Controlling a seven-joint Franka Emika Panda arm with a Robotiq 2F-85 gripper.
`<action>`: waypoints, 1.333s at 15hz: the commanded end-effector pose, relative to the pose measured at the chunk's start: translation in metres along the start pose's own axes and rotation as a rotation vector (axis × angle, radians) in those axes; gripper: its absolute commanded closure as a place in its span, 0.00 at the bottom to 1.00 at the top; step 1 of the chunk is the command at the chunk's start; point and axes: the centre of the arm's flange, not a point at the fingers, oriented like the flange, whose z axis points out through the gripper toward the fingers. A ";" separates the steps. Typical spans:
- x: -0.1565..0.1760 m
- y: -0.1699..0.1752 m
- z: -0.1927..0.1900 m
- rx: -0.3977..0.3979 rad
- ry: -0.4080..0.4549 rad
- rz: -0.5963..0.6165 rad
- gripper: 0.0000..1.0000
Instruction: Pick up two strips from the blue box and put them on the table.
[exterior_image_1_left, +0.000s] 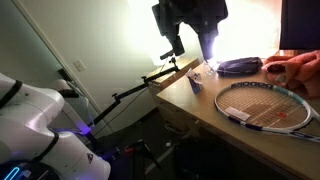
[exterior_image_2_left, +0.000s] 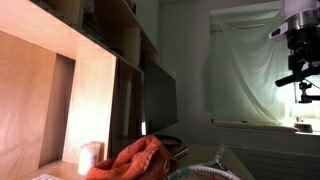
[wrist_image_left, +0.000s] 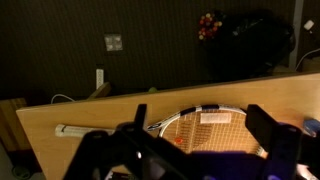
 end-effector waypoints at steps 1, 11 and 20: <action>0.032 -0.034 -0.010 -0.071 -0.072 -0.079 0.00; 0.107 -0.147 0.000 -0.278 -0.235 -0.286 0.00; 0.124 -0.230 0.039 -0.326 -0.273 -0.541 0.00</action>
